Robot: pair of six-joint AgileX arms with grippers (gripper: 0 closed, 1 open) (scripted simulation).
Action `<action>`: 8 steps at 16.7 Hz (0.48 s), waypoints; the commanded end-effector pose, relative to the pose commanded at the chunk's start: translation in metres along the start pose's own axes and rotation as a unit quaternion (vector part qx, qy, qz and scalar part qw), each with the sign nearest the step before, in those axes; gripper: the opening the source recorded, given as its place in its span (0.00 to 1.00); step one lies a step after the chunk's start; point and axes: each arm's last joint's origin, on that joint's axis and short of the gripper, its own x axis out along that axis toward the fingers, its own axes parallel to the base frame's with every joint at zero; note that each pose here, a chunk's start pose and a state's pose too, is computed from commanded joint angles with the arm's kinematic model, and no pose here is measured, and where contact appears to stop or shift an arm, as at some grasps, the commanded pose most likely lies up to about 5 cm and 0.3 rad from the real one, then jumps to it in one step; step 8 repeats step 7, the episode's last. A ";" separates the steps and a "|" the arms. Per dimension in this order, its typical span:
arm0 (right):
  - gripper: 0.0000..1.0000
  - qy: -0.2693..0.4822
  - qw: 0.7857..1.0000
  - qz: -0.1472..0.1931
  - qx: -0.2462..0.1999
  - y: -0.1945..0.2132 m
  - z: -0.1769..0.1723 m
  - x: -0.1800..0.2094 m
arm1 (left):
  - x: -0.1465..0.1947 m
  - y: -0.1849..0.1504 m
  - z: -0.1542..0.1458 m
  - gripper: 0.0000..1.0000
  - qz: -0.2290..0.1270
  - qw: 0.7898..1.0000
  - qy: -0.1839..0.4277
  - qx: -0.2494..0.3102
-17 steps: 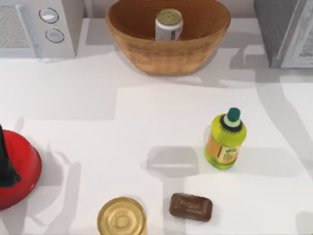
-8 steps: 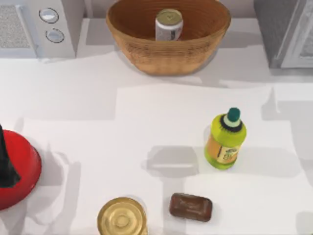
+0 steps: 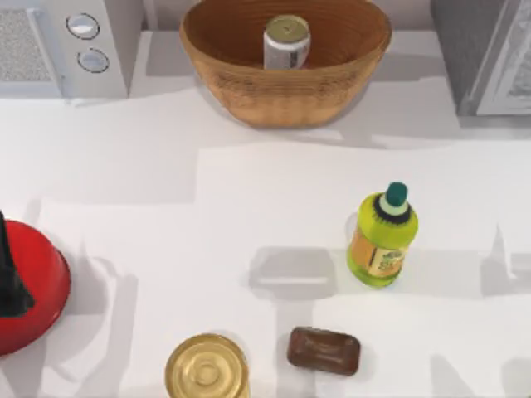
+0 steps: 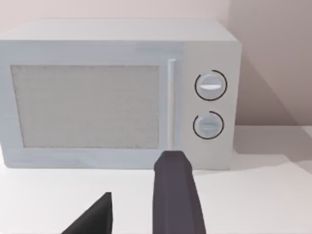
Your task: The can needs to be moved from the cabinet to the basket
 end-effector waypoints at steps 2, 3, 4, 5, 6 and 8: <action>1.00 -0.004 1.000 0.002 0.001 -0.002 -0.027 -0.001 | 0.000 0.000 0.000 1.00 0.000 1.000 0.000 0.000; 1.00 -0.006 1.000 0.003 0.001 -0.002 -0.037 -0.001 | 0.000 0.000 0.000 1.00 0.000 1.000 0.000 0.000; 1.00 -0.008 1.000 0.003 0.001 -0.003 -0.044 -0.001 | 0.000 0.000 0.000 1.00 0.000 1.000 0.000 0.000; 1.00 -0.009 1.000 0.004 0.002 -0.003 -0.048 -0.001 | 0.000 0.000 0.000 1.00 0.000 1.000 0.000 0.000; 1.00 -0.010 1.000 0.004 0.002 -0.003 -0.050 -0.001 | 0.000 0.000 0.000 1.00 0.000 1.000 0.000 0.000; 1.00 -0.010 1.000 0.004 0.002 -0.003 -0.050 -0.001 | 0.000 0.000 0.000 1.00 0.000 1.000 0.000 0.000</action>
